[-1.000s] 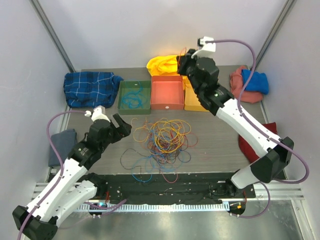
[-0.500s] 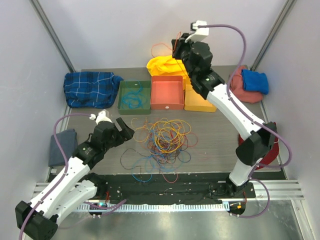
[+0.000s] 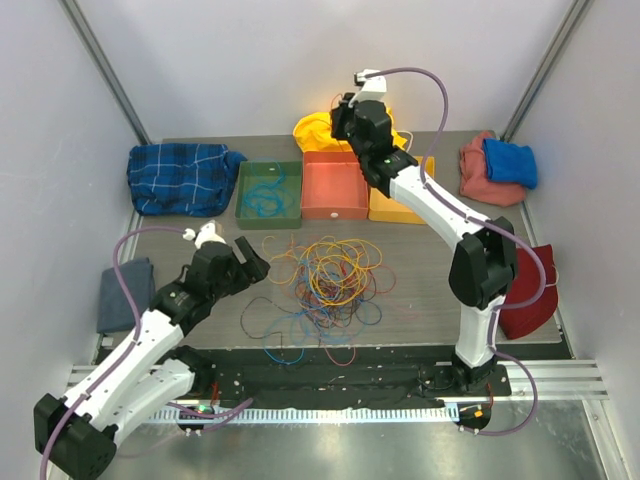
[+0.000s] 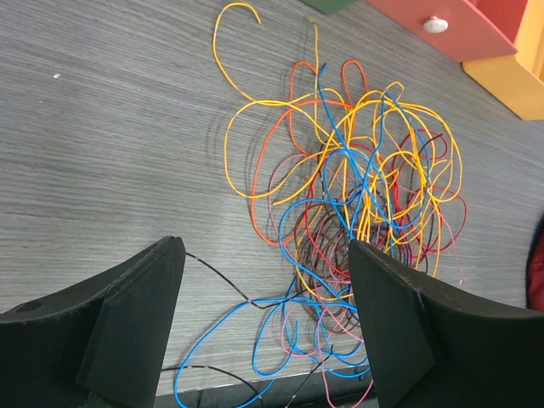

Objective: Untangle the cables

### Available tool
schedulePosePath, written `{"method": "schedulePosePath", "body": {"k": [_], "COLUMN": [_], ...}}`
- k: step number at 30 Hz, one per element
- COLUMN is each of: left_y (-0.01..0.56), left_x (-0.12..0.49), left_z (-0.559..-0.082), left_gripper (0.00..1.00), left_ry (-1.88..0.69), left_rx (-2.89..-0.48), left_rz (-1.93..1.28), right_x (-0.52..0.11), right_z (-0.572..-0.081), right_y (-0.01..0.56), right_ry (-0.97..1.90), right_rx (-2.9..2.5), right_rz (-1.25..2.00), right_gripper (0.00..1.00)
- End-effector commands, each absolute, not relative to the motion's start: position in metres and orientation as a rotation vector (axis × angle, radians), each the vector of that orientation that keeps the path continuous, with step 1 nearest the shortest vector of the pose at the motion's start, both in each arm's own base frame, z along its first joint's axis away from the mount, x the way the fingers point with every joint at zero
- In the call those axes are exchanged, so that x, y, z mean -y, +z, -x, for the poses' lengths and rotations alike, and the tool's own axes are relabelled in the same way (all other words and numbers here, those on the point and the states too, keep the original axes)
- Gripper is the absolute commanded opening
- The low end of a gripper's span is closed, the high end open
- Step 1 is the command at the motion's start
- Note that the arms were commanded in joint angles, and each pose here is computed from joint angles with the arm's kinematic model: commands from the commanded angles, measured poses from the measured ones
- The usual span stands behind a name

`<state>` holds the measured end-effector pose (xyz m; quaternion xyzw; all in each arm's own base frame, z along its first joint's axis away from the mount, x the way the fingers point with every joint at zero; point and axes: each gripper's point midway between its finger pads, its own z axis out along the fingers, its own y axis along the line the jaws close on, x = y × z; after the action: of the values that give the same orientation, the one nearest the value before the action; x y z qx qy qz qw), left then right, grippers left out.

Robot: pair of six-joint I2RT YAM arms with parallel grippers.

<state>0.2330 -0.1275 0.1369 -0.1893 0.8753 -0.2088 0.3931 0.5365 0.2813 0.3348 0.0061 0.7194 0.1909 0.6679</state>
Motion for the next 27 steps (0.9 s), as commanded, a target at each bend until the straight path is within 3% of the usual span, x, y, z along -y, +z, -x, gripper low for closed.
{"method": "schedulePosePath", "body": {"k": [1, 6, 8, 9, 10, 13, 20, 24, 25, 27], "left_y": [0.143, 0.140, 0.138, 0.137, 0.136, 0.135, 0.136, 0.136, 0.137, 0.138], "left_x": [0.129, 0.131, 0.131, 0.132, 0.132, 0.133, 0.139, 0.139, 0.139, 0.140], "left_z": [-0.243, -0.244, -0.245, -0.244, -0.244, -0.244, -0.244, -0.243, -0.243, -0.243], "left_gripper": [0.82, 0.82, 0.82, 0.82, 0.82, 0.81, 0.80, 0.80, 0.80, 0.80], "left_ry": [-0.531, -0.522, -0.517, -0.515, -0.514, -0.516, -0.520, -0.522, -0.523, -0.526], "left_rx": [-2.188, -2.207, -2.213, -2.220, -2.226, -2.232, -2.238, -2.237, -2.232, -2.228], "left_rz": [0.493, 0.493, 0.493, 0.491, 0.492, 0.498, 0.484, 0.479, 0.481, 0.479], "right_x": [-0.278, -0.271, -0.270, -0.265, -0.263, -0.251, -0.221, -0.221, -0.223, -0.232], "right_z": [-0.548, -0.547, -0.546, -0.546, -0.546, -0.553, -0.558, -0.540, -0.528, -0.503], "right_y": [0.357, 0.303, 0.282, 0.268, 0.260, 0.233, 0.211, 0.213, 0.238, 0.221], "right_ry": [0.480, 0.439, 0.406, 0.363, 0.334, 0.183, -0.073, 0.014, 0.085, 0.134], "right_rx": [-1.535, -1.616, -1.660, -1.706, -1.732, -1.828, -1.892, -1.897, -1.858, -1.886], "right_rz": [-0.064, -0.074, -0.062, -0.065, -0.058, -0.034, -0.071, -0.116, -0.139, -0.104], "right_gripper": [0.01, 0.01, 0.06, 0.13, 0.34, 0.58, 0.65, 0.62, 0.61, 0.61]}}
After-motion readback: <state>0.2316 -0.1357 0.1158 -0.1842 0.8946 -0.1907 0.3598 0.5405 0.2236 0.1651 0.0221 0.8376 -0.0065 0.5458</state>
